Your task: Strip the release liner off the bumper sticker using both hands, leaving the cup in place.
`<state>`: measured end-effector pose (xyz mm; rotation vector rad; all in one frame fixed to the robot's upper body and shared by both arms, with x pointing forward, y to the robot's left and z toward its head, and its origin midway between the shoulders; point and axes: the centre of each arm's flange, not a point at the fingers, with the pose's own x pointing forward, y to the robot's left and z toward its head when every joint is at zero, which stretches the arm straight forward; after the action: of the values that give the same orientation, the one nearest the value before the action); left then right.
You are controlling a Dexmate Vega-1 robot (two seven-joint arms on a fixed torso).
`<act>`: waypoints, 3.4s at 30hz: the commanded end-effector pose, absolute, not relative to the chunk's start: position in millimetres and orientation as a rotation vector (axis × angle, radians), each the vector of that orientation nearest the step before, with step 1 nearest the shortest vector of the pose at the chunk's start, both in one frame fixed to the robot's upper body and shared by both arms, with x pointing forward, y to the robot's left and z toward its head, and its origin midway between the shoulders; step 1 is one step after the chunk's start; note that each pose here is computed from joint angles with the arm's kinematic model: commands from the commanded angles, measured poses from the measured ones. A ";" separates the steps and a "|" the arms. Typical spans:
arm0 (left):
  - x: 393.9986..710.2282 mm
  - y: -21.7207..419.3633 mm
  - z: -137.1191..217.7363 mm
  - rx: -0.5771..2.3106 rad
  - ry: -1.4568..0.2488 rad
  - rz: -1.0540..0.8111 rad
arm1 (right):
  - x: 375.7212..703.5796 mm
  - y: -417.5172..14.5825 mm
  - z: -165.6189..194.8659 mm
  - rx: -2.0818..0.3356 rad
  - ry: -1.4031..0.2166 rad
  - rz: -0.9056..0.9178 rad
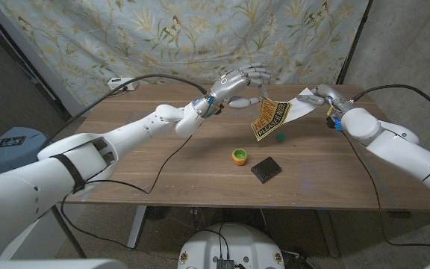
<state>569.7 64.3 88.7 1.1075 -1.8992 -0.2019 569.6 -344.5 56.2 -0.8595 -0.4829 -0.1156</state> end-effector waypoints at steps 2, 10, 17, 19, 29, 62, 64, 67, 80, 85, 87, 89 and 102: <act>563.5 71.2 88.9 1.090 -1.886 -0.172 | 567.4 -346.2 59.0 -0.868 -0.489 -0.123; 560.5 77.2 87.5 1.082 -1.880 -0.164 | 568.8 -346.4 60.6 -0.879 -0.489 -0.129; 560.4 86.0 84.9 1.064 -1.860 -0.142 | 569.4 -345.2 62.6 -0.885 -0.485 -0.136; 560.3 87.9 84.5 1.060 -1.856 -0.139 | 569.7 -344.7 62.9 -0.887 -0.483 -0.139; 559.3 97.5 79.3 1.051 -1.827 -0.114 | 569.9 -344.0 63.4 -0.887 -0.481 -0.146; 564.4 123.1 72.8 0.979 -1.715 -0.052 | 574.3 -342.5 63.2 -0.896 -0.474 -0.159; 564.4 125.0 72.4 0.971 -1.709 -0.052 | 574.5 -342.2 63.5 -0.899 -0.473 -0.162; 564.5 127.2 72.0 0.965 -1.702 -0.050 | 574.8 -341.7 64.0 -0.901 -0.475 -0.161; 562.8 138.2 66.3 0.939 -1.658 -0.045 | 574.3 -342.5 64.6 -0.908 -0.468 -0.177; 561.4 141.0 66.2 0.936 -1.656 -0.039 | 574.5 -342.7 64.5 -0.912 -0.468 -0.176; 560.6 142.2 66.4 0.935 -1.656 -0.037 | 574.7 -343.1 64.3 -0.912 -0.463 -0.181; 559.7 143.5 67.0 0.941 -1.658 -0.031 | 574.9 -343.9 64.2 -0.913 -0.462 -0.183; 548.6 160.3 68.9 0.909 -1.628 0.025 | 579.0 -348.9 63.4 -0.920 -0.454 -0.196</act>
<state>557.2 146.5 68.4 0.9373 -1.6569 -0.0195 576.3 -345.9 64.3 -0.9135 -0.4584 -0.1891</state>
